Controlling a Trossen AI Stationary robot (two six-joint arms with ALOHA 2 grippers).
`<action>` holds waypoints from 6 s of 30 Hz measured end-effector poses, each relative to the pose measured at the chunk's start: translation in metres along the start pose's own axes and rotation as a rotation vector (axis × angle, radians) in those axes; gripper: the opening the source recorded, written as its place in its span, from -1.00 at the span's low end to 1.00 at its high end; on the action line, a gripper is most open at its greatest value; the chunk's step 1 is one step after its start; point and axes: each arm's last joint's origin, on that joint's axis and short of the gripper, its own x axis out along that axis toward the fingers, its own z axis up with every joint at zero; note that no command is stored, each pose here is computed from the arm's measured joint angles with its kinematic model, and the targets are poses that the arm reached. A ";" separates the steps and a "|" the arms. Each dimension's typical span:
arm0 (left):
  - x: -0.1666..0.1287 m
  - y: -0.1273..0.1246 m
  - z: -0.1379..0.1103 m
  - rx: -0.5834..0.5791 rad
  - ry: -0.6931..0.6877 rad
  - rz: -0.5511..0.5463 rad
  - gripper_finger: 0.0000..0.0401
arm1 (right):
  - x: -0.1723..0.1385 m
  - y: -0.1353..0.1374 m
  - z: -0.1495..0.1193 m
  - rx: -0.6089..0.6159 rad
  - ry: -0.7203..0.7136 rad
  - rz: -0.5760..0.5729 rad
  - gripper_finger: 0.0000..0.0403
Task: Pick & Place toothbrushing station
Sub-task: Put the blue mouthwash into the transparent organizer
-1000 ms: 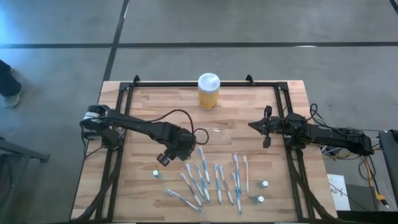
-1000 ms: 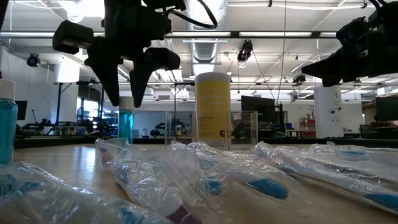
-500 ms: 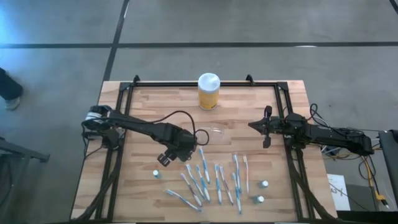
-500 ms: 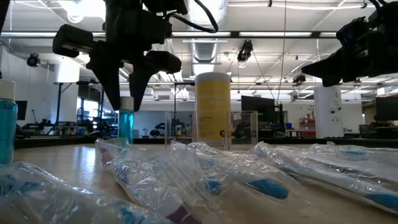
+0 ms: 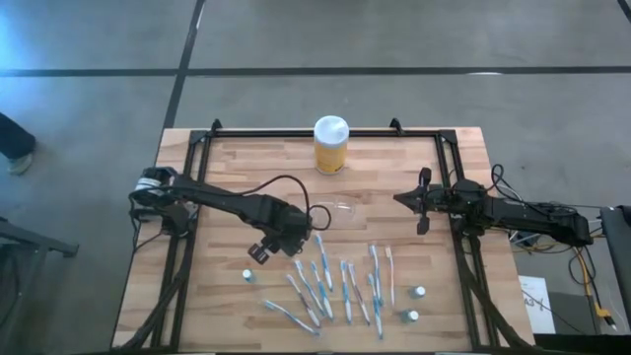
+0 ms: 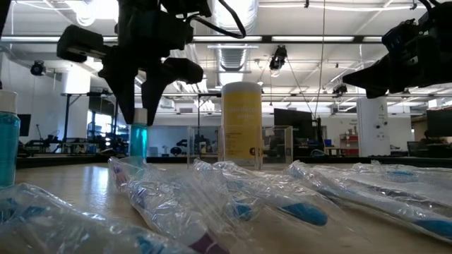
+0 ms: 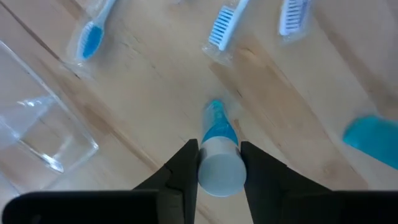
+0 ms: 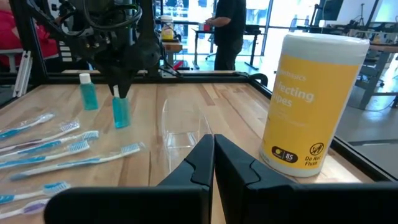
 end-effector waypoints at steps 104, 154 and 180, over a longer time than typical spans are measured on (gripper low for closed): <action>-0.132 0.084 -0.033 -0.615 -0.299 0.350 -0.50 | 0.001 -0.001 -0.003 -0.028 0.031 -0.027 -0.96; -0.016 0.156 0.014 -0.729 -0.026 0.163 -0.50 | 0.001 -0.001 -0.004 -0.023 0.045 -0.024 -0.96; 0.005 0.162 0.016 -0.753 0.014 0.173 -0.50 | 0.001 -0.001 -0.004 -0.027 0.046 -0.024 -0.96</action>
